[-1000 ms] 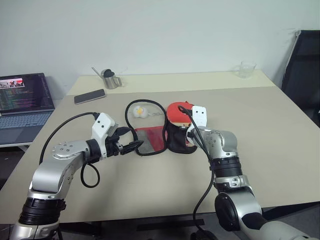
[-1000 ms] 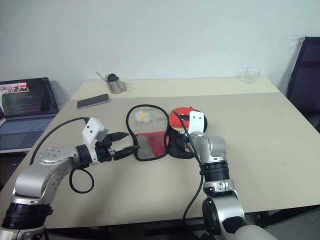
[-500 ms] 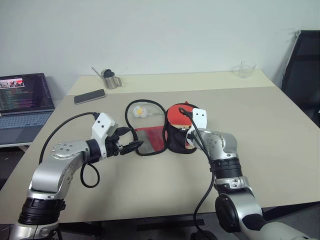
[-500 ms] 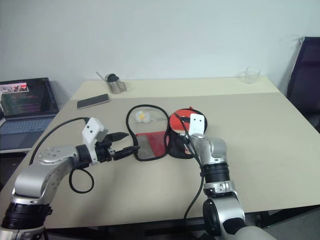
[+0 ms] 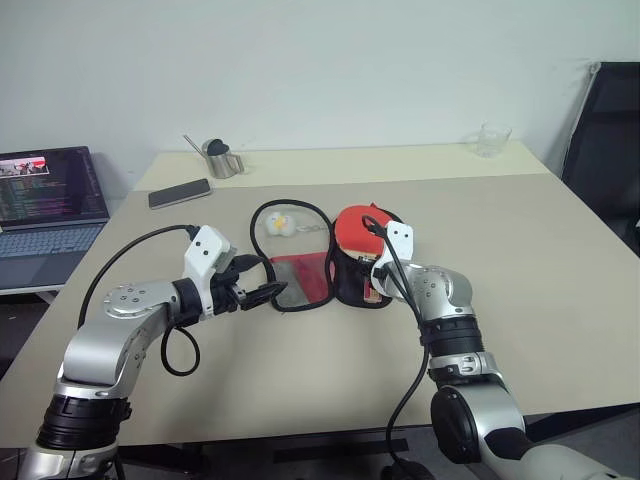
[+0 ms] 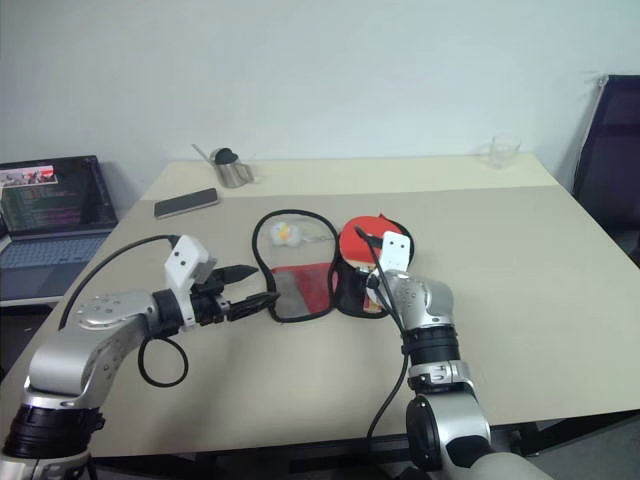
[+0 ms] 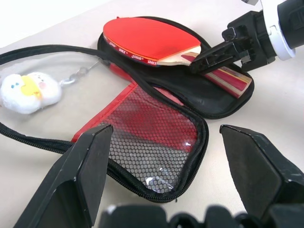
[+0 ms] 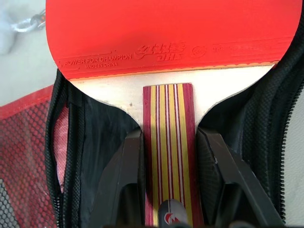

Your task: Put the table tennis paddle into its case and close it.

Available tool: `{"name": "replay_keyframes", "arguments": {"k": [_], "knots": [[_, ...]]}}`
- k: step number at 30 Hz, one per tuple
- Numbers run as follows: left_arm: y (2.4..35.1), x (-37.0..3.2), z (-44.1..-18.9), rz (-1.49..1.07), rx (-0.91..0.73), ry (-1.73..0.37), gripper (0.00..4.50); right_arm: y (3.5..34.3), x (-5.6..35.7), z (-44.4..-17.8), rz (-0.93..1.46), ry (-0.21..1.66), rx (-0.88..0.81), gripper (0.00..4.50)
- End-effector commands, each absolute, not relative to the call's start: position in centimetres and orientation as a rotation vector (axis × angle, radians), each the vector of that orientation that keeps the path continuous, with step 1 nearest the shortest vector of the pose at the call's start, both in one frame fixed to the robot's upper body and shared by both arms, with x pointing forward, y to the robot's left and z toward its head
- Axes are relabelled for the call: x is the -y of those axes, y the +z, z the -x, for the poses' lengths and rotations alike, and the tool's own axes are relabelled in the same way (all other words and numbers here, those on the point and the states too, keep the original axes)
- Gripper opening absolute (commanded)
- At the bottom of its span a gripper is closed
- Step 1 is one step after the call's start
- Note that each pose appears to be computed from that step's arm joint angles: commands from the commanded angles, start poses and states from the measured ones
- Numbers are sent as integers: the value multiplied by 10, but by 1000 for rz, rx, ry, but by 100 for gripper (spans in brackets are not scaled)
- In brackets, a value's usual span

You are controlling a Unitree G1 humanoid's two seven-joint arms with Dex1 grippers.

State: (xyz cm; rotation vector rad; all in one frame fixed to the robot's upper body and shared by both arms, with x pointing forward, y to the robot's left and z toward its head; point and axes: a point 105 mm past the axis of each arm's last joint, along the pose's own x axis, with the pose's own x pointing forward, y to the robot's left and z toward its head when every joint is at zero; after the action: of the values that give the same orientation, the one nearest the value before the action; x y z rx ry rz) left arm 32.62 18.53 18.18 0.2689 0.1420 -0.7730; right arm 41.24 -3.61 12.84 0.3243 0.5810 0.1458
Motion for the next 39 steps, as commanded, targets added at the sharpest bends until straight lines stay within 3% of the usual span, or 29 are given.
{"name": "replay_keyframes", "arguments": {"k": [1, 10, 14, 16, 20, 26, 29, 33, 36, 39], "knots": [[200, -181, -323, -299, -78, -783, 395, 119, -18, -391, -422, 272, -651, 145], [202, -179, -321, -303, -74, -788, 395, 119, -14, -393, -412, 261, -641, 447], [202, -181, -322, -303, -74, -781, 395, 123, -11, -394, -402, 258, -621, 447], [203, -190, -327, -283, -71, -739, 395, 139, -8, -395, -370, 312, -573, 447], [204, -199, -340, -241, -53, -654, 395, 177, 25, -401, -322, 341, -469, 447], [189, -198, -343, -181, -91, -646, 395, 208, 77, -394, -158, 454, -372, 447], [179, -211, -343, -201, -128, -604, 395, 230, 90, -374, -10, 753, -208, 447], [185, -240, -344, -165, -139, -512, 395, 221, 97, -332, 198, 1113, -187, 447], [189, -257, -352, -140, -135, -424, 448, 219, 109, -316, 218, 1261, -217, 450], [183, -261, -361, -134, -166, -396, 448, 226, 114, -310, 220, 1340, -188, 450]]}}
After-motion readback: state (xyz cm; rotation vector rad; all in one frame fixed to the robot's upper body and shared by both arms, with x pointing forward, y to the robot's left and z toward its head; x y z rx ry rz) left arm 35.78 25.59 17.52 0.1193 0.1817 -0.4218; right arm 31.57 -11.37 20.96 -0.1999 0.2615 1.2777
